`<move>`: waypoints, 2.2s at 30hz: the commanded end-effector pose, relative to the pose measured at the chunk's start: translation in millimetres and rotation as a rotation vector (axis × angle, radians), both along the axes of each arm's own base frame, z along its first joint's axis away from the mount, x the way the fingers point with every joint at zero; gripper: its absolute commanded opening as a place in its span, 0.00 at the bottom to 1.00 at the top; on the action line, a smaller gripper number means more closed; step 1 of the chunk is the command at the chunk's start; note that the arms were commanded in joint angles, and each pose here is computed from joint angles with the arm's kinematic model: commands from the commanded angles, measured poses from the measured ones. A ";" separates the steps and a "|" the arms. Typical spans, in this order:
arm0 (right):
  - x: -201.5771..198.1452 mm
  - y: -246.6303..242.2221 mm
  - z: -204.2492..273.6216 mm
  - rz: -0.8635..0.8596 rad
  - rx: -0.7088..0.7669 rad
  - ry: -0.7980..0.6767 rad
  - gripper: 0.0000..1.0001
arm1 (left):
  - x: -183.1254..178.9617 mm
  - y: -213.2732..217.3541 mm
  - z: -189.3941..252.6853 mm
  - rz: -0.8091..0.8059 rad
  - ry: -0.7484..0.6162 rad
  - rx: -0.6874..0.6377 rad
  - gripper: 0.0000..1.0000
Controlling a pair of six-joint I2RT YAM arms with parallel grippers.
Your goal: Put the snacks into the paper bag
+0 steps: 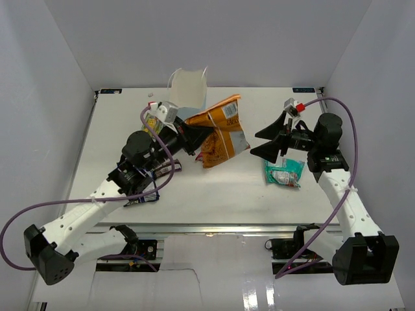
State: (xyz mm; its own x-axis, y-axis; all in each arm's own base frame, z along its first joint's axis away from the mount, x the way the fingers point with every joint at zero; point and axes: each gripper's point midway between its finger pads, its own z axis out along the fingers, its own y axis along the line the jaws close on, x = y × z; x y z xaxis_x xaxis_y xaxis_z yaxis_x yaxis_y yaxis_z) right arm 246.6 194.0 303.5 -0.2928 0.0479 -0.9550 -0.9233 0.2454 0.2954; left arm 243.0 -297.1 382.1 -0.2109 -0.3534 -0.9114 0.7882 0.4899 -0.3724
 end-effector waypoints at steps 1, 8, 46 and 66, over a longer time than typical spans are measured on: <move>7.6 -15.7 15.8 -0.067 -0.020 -0.087 0.96 | 9.2 46.2 89.1 0.225 -0.143 -0.115 0.00; 17.7 -34.1 -13.4 -0.124 -0.029 -0.015 0.96 | 21.7 80.5 179.6 0.418 -0.228 -0.166 0.00; 36.7 -43.7 -46.9 -0.204 -0.091 0.058 0.95 | 220.0 94.7 123.7 0.730 -0.112 0.071 0.00; 30.1 -41.1 -59.7 -0.135 -0.112 0.061 0.95 | 230.4 96.7 51.2 0.705 -0.071 0.180 0.00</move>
State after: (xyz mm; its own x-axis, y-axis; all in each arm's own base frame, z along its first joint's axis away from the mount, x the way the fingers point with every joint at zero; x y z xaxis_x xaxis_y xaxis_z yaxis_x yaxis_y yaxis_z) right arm 281.8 152.0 242.3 -0.3948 0.0107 -0.9187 -0.8235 0.4394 0.3590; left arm 496.0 -206.3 372.0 -0.0623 -0.1609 -0.9850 0.2202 0.9604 -0.1708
